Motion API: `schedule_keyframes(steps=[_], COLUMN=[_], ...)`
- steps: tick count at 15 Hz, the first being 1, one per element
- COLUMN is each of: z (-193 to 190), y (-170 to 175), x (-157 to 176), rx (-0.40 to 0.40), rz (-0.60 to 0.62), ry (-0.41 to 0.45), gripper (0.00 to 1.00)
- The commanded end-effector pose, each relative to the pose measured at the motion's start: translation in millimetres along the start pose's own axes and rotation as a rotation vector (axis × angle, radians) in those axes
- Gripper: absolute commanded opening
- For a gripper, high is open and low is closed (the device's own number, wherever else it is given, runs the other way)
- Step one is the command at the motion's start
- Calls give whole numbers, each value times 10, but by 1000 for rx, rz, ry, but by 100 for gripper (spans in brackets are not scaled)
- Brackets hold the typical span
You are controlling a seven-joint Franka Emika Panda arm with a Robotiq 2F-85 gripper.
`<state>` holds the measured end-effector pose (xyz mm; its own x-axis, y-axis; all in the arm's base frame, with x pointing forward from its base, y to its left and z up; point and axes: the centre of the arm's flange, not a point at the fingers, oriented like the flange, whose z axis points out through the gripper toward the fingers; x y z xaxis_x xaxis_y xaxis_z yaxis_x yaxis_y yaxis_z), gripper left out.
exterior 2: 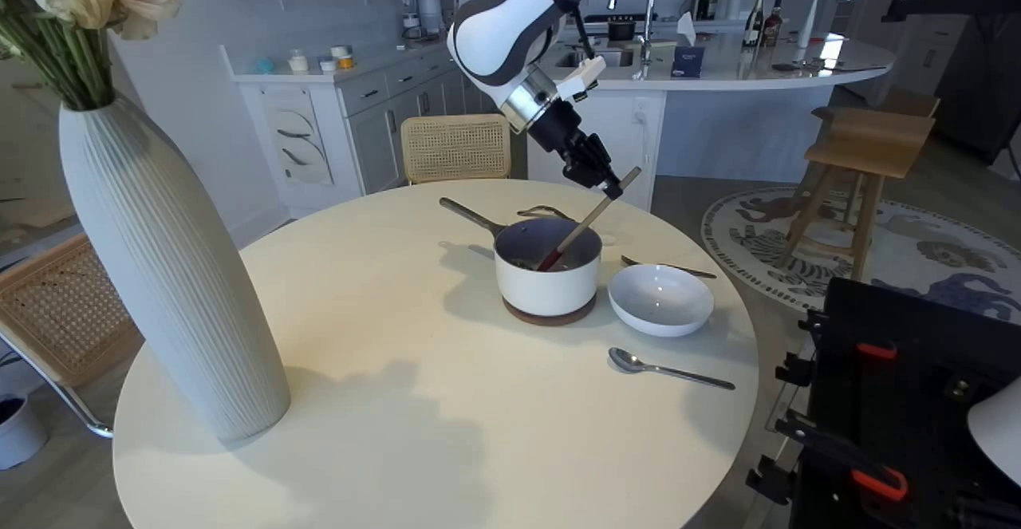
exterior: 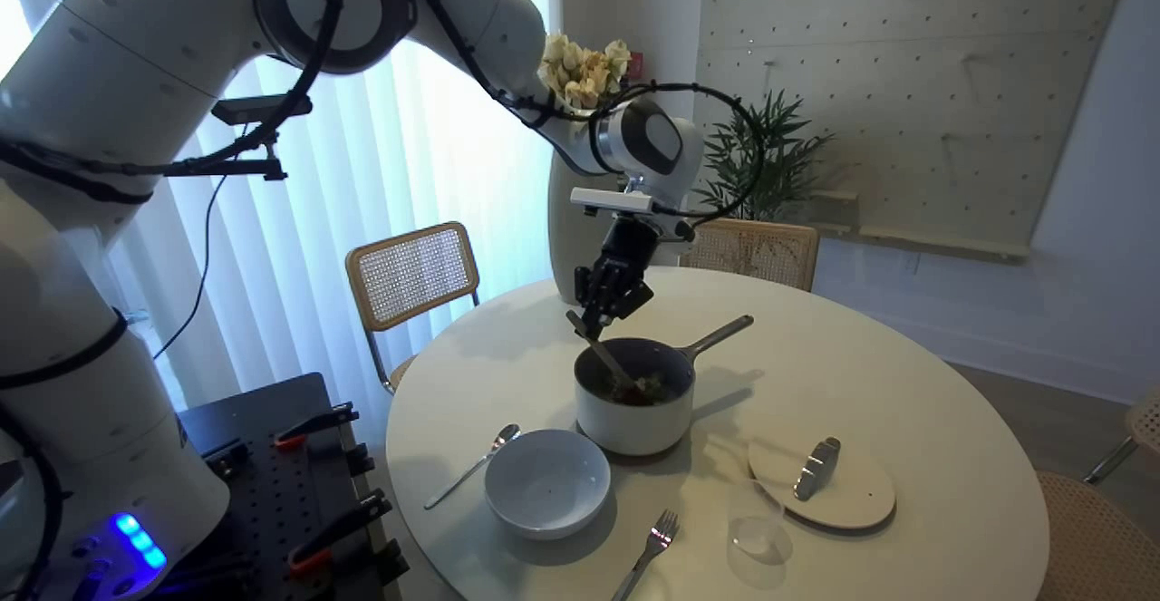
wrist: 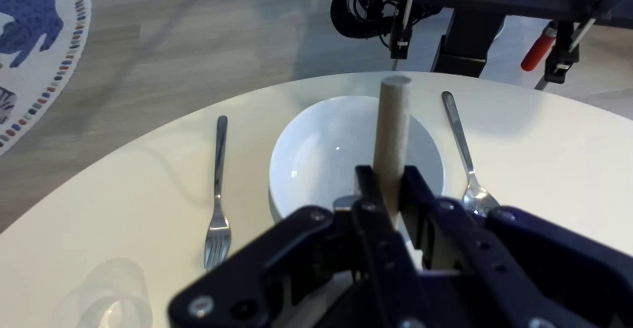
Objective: Use the spatula to stir in the pot
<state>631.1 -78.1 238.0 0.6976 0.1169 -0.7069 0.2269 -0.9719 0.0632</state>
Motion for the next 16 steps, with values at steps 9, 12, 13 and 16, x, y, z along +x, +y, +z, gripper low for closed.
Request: schedule_keyframes(steps=[9,12,13,16], z=[21,2,-12,-59], y=[25,-177,-248,-393], x=[-43,-71,-66,-8], rx=[-28,-28,-31,-27], rz=[52,22,22,30], ry=[-111,-151,-157,-131], gripper=[4,4,4,4])
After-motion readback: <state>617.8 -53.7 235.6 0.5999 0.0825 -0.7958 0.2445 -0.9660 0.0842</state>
